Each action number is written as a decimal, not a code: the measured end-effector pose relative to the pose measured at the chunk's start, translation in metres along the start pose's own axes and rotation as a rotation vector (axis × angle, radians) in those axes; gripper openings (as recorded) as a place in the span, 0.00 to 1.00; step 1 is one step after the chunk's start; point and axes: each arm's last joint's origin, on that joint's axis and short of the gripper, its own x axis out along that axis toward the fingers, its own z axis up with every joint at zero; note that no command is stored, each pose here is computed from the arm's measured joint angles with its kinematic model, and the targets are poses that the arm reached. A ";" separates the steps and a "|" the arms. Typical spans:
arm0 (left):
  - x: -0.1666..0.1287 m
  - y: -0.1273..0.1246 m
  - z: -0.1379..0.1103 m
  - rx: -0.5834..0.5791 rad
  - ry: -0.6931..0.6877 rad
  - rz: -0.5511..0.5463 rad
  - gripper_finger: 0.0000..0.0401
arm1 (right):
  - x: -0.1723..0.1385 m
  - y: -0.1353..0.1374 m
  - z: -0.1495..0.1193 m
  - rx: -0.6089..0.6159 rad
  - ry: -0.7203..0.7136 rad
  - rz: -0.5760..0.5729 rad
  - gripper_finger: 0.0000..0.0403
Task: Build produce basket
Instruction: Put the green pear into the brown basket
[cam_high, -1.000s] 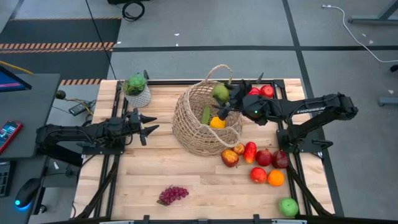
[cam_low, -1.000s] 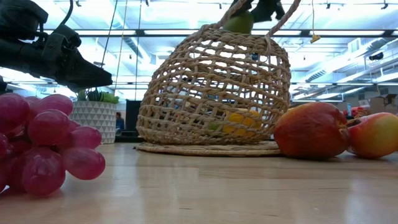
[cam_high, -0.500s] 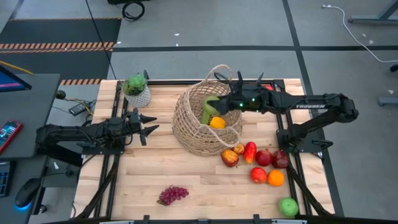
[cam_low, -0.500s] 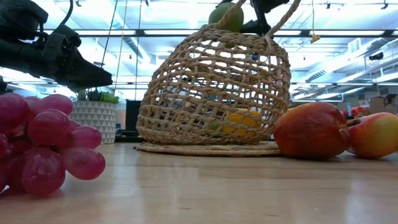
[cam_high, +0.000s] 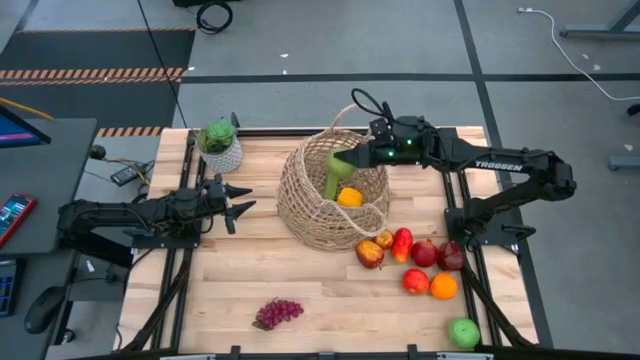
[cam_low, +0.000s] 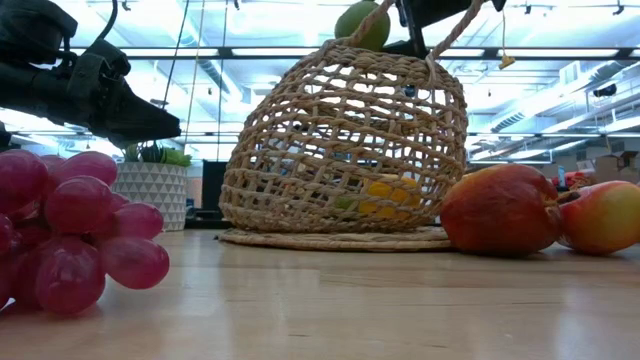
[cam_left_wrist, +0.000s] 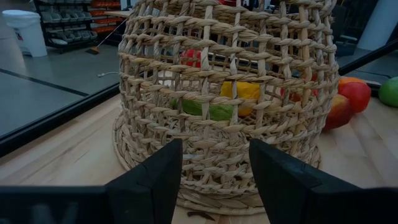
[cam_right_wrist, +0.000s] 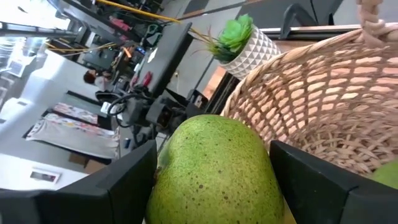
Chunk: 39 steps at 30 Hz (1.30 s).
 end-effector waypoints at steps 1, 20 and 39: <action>0.000 0.000 0.000 0.000 0.000 0.000 0.48 | 0.000 -0.001 0.000 0.002 0.007 -0.008 0.77; 0.000 0.000 0.000 0.000 0.001 -0.001 0.49 | 0.052 -0.034 -0.019 0.124 0.190 -0.098 0.77; 0.000 0.000 0.000 0.000 0.001 0.000 0.49 | 0.080 -0.080 -0.006 0.199 0.291 -0.127 0.77</action>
